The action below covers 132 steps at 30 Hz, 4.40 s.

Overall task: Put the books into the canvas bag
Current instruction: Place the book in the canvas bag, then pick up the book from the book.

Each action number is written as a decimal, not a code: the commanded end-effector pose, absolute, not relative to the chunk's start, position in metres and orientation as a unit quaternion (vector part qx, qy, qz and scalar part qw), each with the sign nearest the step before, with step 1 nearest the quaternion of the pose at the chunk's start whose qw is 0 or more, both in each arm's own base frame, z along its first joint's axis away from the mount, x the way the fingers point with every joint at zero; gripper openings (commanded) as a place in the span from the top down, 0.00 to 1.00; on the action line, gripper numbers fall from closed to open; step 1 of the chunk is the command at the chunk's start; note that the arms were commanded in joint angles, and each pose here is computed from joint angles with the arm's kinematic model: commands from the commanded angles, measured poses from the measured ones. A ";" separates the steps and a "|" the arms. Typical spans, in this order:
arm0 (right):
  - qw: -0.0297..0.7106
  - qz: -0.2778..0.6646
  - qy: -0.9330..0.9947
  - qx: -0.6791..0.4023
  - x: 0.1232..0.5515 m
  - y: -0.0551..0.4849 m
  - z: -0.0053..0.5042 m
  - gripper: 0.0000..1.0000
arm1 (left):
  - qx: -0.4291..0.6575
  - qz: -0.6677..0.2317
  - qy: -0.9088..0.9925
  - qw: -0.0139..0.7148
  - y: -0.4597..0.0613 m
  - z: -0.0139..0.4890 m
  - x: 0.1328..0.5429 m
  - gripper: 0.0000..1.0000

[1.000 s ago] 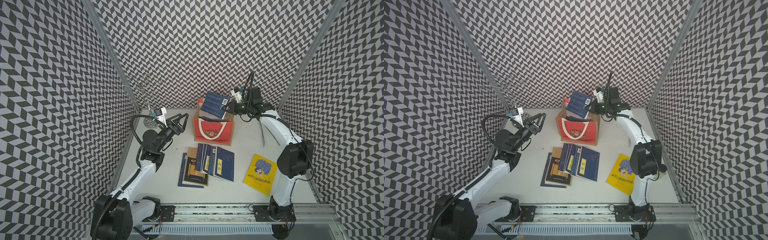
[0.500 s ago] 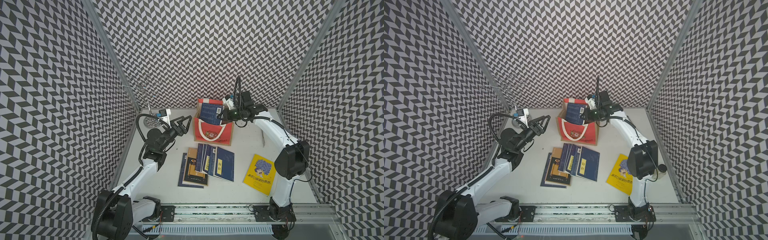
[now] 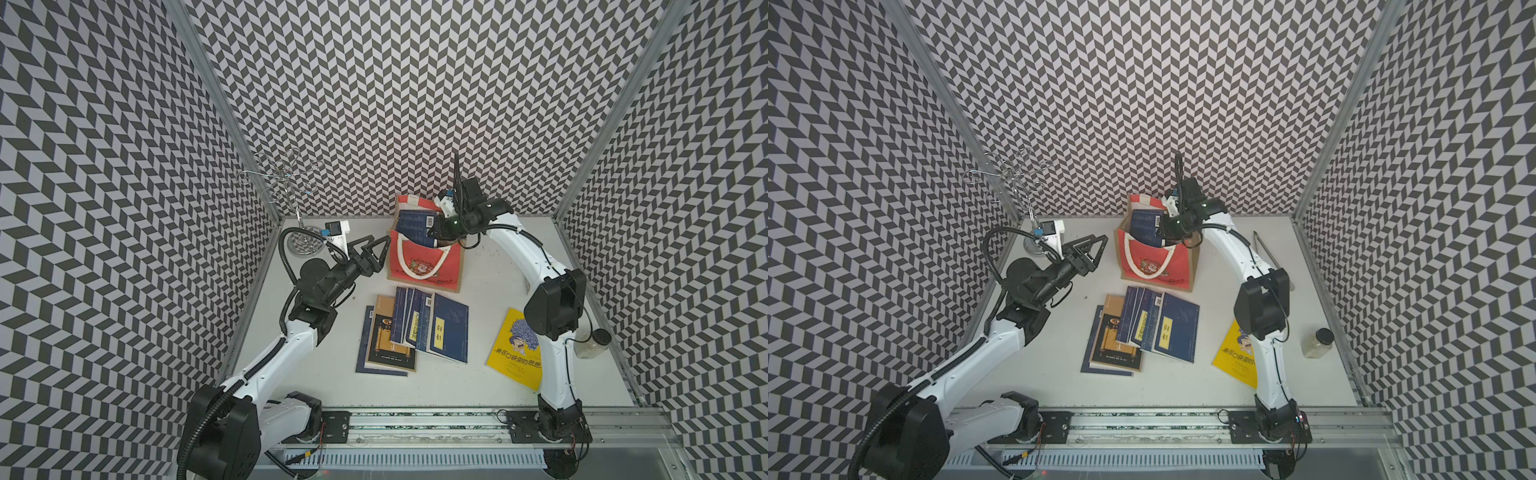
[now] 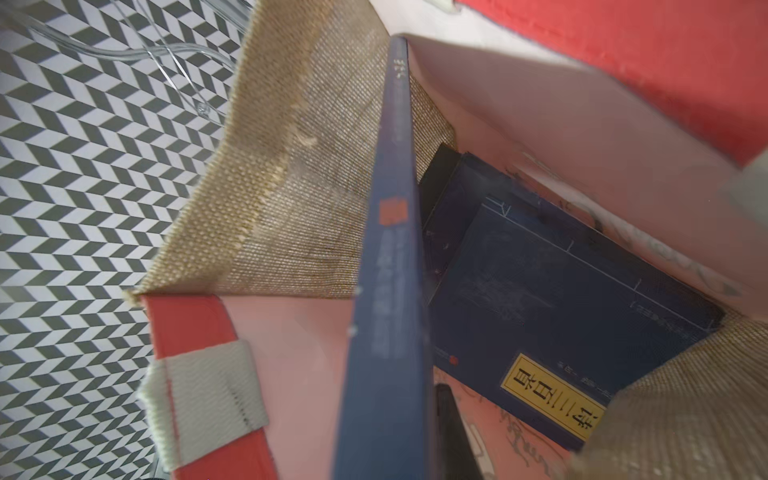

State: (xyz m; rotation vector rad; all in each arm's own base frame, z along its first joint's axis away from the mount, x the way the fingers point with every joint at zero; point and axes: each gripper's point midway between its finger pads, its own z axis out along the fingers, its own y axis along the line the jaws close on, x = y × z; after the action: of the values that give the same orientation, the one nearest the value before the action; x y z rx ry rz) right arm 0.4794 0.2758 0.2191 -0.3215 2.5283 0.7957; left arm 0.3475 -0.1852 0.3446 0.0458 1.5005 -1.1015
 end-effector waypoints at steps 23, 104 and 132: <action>0.215 0.247 0.938 -0.109 0.478 0.267 0.199 0.57 | 0.019 -0.462 0.641 0.613 -0.177 0.356 0.345 0.13; 0.247 0.420 0.849 -0.204 0.262 0.269 0.080 0.00 | 0.090 -0.436 0.813 0.374 -0.241 0.182 0.284 0.01; 0.248 0.423 0.844 -0.216 0.259 0.275 0.079 0.01 | 0.090 -0.469 0.850 0.222 -0.274 0.106 0.243 0.09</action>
State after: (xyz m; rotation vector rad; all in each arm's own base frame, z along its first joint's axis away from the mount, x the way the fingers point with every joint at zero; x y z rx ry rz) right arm 0.2554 0.2645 0.0656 -0.5227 2.3886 1.1256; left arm 0.2430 -0.2686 0.1034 0.2433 2.3655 -1.2599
